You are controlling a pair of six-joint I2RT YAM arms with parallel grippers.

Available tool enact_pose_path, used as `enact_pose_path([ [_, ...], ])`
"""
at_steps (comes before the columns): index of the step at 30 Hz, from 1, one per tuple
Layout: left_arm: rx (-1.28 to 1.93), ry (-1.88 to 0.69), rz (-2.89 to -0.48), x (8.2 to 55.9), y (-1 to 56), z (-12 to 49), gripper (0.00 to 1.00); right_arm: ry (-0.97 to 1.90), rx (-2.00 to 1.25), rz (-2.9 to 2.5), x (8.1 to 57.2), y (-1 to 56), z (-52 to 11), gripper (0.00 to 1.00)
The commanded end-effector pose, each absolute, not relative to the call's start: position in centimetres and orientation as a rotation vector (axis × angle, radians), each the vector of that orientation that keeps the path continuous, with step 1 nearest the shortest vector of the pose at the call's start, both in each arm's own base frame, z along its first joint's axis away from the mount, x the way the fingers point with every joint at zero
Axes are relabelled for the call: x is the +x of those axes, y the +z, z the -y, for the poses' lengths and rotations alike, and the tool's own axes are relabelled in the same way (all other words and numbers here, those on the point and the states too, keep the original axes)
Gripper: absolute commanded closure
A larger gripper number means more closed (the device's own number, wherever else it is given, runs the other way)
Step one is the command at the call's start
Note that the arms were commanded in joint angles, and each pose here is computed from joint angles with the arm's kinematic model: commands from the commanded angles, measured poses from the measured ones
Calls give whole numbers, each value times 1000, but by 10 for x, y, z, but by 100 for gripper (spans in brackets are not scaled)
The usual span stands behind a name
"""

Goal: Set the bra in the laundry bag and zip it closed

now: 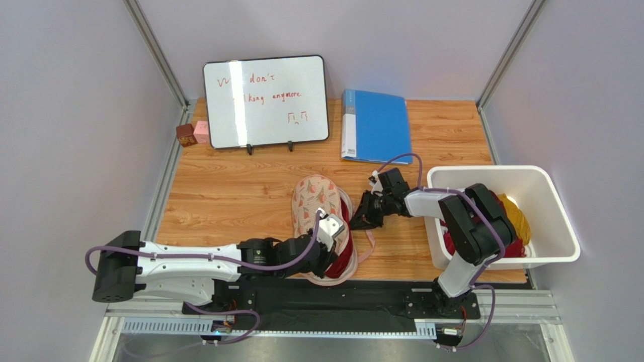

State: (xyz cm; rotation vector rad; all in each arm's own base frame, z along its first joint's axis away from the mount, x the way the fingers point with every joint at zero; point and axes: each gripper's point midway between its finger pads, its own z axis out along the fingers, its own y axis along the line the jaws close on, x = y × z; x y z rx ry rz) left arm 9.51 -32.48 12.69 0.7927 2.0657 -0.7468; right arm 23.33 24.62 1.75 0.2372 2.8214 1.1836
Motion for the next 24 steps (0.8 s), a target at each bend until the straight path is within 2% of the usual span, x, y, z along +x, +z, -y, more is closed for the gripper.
enact_pose_path([
  [1, 838, -865, -2000, 84, 145, 343, 92, 1143, 237, -2813, 242, 10, -245, 85],
  [2, 844, -865, -2004, 83, 143, 342, 89, 1142, 234, -2815, 242, 10, -246, 85],
  [3, 853, -855, -2019, 83, 137, 342, 77, 1151, 227, -2813, 242, 11, -247, 85],
  [5, 849, -848, -2037, 82, 135, 342, 62, 1154, 222, -2812, 243, 12, -247, 85],
  [11, 674, -838, -2019, 101, 167, 328, 45, 1057, 169, -2809, 243, 21, -237, 83],
  [14, 523, -932, -2013, 113, 190, 314, 43, 949, 126, -2804, 241, 29, -225, 77],
  [16, 353, -952, -2068, 132, 195, 291, 43, 892, 92, -2790, 239, 38, -217, 68],
  [20, 16, -876, -2275, 161, 161, 239, 45, 808, 69, -2760, 232, 54, -204, 59],
  [24, -93, -861, -2384, 163, 128, 218, 46, 736, 34, -2755, 217, 62, -194, 51],
])
